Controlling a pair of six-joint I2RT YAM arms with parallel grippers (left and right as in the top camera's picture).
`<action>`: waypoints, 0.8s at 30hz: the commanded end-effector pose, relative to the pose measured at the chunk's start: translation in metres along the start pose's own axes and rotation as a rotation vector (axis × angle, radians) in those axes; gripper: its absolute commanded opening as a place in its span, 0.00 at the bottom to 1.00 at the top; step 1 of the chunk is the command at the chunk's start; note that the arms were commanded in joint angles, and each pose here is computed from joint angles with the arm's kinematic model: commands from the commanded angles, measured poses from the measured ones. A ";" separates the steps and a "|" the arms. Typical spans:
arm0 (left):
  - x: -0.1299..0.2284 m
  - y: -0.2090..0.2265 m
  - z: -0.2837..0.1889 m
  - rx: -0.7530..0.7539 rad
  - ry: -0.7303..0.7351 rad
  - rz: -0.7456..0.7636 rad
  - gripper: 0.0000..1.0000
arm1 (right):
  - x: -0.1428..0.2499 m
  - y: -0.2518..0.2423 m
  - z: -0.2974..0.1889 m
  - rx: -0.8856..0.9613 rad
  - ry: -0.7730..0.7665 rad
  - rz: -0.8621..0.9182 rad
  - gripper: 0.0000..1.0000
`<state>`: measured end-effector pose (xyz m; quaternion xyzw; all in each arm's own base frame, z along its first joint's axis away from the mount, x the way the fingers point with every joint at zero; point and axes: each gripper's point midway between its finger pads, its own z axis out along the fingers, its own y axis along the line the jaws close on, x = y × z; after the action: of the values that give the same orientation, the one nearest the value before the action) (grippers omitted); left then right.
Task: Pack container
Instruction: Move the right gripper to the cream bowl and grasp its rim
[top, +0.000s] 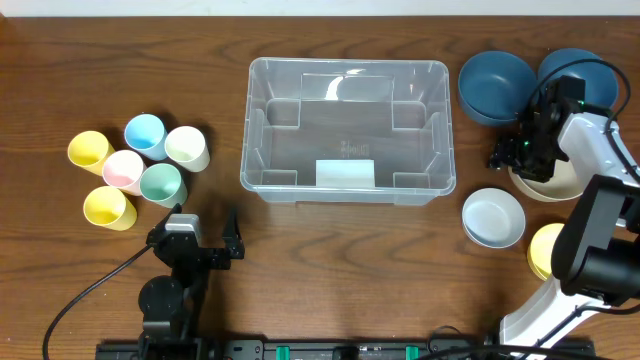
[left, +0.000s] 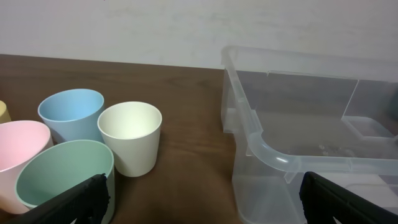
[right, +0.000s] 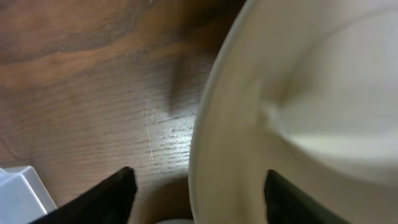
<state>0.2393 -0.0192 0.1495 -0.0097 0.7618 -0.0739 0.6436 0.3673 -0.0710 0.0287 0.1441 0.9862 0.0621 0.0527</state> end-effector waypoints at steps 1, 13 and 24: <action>0.013 0.001 0.001 0.002 0.040 0.005 0.98 | -0.001 0.003 0.003 0.002 -0.001 -0.007 0.57; 0.013 0.001 0.001 0.002 0.040 0.005 0.98 | -0.002 -0.002 0.002 0.030 -0.009 -0.006 0.07; 0.013 0.001 0.001 0.002 0.040 0.005 0.98 | -0.006 -0.007 -0.007 0.067 -0.005 -0.006 0.01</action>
<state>0.2393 -0.0192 0.1495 -0.0099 0.7618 -0.0741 0.6435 0.3665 -0.0889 0.0366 0.1453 0.9877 0.0073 0.0579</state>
